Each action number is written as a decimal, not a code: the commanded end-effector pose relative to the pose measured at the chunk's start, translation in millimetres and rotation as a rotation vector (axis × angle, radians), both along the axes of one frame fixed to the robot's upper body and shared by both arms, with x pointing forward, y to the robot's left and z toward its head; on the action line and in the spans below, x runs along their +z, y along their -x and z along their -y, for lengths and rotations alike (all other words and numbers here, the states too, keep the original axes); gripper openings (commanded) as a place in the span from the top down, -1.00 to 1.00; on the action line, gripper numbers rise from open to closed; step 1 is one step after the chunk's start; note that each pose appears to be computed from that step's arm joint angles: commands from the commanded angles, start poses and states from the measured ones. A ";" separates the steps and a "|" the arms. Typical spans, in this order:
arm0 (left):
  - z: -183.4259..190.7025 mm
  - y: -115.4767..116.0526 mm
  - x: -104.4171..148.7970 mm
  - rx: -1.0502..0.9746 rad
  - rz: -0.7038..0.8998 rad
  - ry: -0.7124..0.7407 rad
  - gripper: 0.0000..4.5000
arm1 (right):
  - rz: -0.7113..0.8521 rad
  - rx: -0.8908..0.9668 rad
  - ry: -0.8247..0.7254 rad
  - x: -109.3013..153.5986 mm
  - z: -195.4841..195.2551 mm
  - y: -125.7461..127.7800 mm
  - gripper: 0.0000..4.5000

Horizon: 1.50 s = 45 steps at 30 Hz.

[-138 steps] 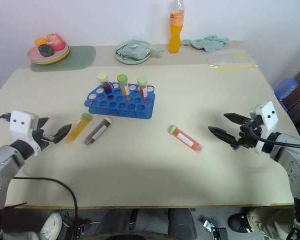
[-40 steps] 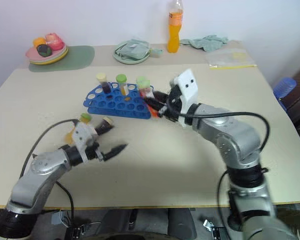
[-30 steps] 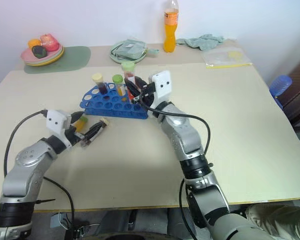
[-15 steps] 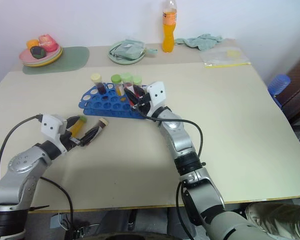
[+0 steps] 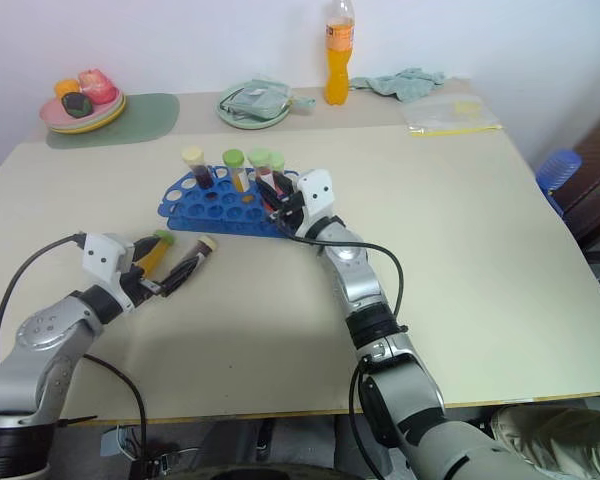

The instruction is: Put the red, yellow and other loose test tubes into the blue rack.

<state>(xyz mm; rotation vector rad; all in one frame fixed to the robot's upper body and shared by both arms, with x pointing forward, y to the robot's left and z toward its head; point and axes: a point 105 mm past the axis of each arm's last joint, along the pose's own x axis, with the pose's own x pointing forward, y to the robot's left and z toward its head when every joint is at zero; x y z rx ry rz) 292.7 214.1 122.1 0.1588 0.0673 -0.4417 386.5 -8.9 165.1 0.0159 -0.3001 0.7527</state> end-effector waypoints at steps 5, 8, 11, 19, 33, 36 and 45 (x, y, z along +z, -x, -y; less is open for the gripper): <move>-0.2 -2.2 9.0 -0.014 0.050 -0.008 -1.00 | 0.004 0.008 0.018 -5.1 -2.3 4.9 0.68; 1.3 -4.0 9.8 -0.020 0.053 -0.007 -1.00 | 0.017 0.005 0.026 -2.2 -6.9 2.0 0.68; 4.0 -4.8 11.6 -0.026 0.055 -0.007 -1.00 | 0.026 -0.010 0.025 0.9 -9.4 -2.9 0.68; 7.4 -2.2 14.8 -0.031 0.057 -0.006 -1.00 | 0.038 -0.008 0.021 1.0 -12.0 -6.2 0.68; 11.5 -1.9 15.6 -0.031 -0.003 -0.061 -1.00 | 0.199 0.057 0.010 34.3 0.7 28.2 -0.98; 10.1 -10.3 17.0 0.003 -0.162 -0.108 -1.00 | 0.213 0.063 0.044 39.9 18.6 41.1 -0.98; 18.0 -13.4 18.2 0.037 -0.650 -0.420 -1.00 | 0.212 0.128 0.149 43.8 32.8 66.9 -0.98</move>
